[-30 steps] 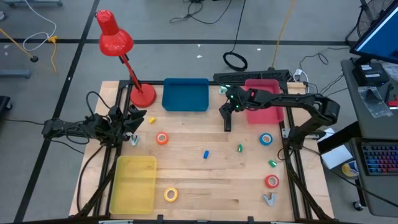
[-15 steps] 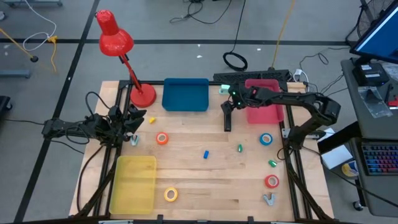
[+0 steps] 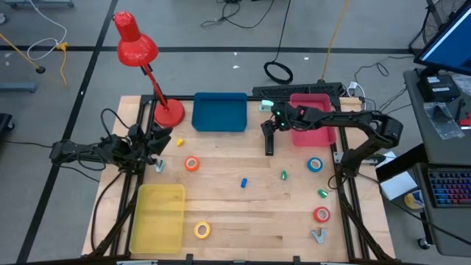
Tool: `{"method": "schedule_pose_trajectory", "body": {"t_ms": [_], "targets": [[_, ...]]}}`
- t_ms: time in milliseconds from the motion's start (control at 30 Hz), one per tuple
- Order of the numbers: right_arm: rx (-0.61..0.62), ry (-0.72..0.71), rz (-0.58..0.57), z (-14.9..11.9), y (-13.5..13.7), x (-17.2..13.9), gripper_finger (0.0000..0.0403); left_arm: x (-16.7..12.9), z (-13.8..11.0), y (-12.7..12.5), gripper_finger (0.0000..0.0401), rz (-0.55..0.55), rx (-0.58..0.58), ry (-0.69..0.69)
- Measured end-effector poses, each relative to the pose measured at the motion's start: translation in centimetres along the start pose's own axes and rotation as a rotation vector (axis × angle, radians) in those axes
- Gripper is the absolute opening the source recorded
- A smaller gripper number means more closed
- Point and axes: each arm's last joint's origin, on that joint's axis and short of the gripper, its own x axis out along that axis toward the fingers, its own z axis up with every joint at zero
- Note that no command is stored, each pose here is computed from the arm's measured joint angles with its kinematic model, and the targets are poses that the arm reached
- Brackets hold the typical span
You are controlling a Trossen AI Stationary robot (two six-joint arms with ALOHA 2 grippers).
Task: Pick and place Stapler, Stapler remover, tape
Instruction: Put the black stapler into the yellow bin
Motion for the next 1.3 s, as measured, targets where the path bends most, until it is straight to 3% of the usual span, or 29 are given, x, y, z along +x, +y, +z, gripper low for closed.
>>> {"method": "schedule_pose_trajectory", "body": {"t_ms": [333, 633, 800, 1100, 1300], "targets": [[0.003, 0.081, -0.026, -1.1, -0.3, 3.3, 0.0281, 0.0, 0.0, 0.1, 0.0212, 0.027, -0.014, -0.01], [0.058, 0.091, -0.038, -1.0, -0.8, 3.7, 0.0275, 0.0, 0.0, 0.1, 0.0212, 0.033, -0.014, -0.012], [0.058, 0.089, -0.036, -1.0, -0.7, 3.7, 0.0236, 0.0, 0.0, 0.1, 0.0212, 0.035, -0.009, -0.012], [0.057, 0.071, 0.01, -0.7, -0.5, 3.8, 0.0127, 0.0, 0.0, 0.1, 0.0212, 0.035, -0.008, -0.012], [0.058, 0.016, 0.076, 0.4, 0.2, 2.2, 0.0124, 0.0, 0.0, 0.1, 0.0212, 0.035, -0.008, -0.012]]}}
